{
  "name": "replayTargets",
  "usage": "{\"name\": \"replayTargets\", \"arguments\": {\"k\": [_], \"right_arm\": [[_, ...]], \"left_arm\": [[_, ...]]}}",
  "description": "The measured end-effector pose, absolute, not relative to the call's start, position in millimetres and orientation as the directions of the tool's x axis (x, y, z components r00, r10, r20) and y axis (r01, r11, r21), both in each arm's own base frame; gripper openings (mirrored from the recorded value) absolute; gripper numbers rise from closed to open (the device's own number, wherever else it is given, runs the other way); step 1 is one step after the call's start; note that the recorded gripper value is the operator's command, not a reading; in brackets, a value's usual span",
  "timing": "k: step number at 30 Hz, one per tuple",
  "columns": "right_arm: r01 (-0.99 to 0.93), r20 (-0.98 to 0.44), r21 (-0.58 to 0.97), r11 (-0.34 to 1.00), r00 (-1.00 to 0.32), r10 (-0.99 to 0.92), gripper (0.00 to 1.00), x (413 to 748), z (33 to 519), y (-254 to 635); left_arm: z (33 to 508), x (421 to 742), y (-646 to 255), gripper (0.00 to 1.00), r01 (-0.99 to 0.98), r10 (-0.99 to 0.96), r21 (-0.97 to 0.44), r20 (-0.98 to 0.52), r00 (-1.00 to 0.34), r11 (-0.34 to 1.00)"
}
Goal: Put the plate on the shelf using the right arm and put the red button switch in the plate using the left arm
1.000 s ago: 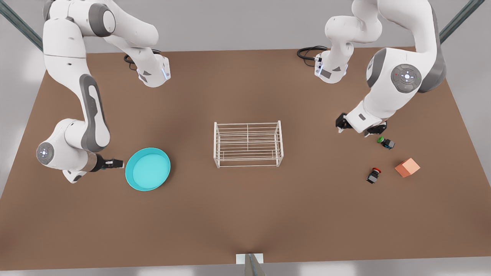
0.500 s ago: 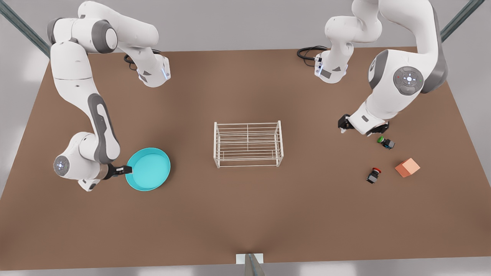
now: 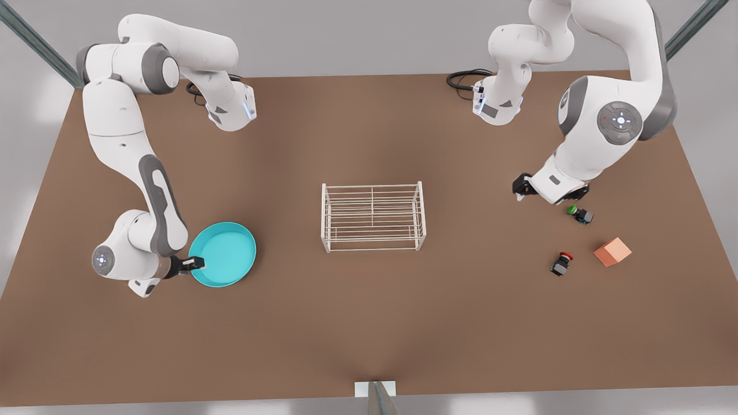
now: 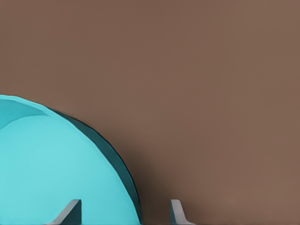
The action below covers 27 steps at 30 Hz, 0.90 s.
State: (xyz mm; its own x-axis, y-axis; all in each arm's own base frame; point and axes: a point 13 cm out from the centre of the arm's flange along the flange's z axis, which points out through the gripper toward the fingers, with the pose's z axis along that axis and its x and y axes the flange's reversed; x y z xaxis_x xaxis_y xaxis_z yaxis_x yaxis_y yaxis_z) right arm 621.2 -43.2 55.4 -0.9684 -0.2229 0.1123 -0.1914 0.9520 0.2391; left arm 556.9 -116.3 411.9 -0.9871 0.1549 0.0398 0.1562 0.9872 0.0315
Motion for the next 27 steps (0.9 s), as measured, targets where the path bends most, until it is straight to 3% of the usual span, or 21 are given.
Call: {"name": "replayTargets", "arguments": {"k": [4,7,11,25,27], "right_arm": [[-0.183,0.132,0.249,0.951,-0.966,-0.221,0.69,609.5,44.2,-52.7],[-0.187,0.132,0.253,0.949,-0.965,-0.226,0.5,607.9,43.4,-56.2],[-0.205,0.128,0.255,0.945,-0.962,-0.243,0.48,608.1,44.3,-54.3],[-0.25,0.123,0.283,0.926,-0.948,-0.293,0.14,606.7,47.1,-42.0],[-0.257,0.117,0.287,0.923,-0.947,-0.3,0.13,608.9,54.6,-41.0]], "left_arm": [[410.6,556.7,-118.0,1.0,0.157,0.156,0.032,0.041,-0.987,0.987],[410.6,556.4,-120.7,1.0,0.16,0.159,0.031,0.04,-0.986,0.987],[411.1,555.7,-123.6,1.0,0.163,0.162,0.03,0.039,-0.986,0.986],[410.1,556.7,-120.6,1.0,0.154,0.153,0.029,0.04,-0.987,0.988],[410.5,556.7,-120.3,1.0,0.153,0.152,0.029,0.039,-0.988,0.988]]}}
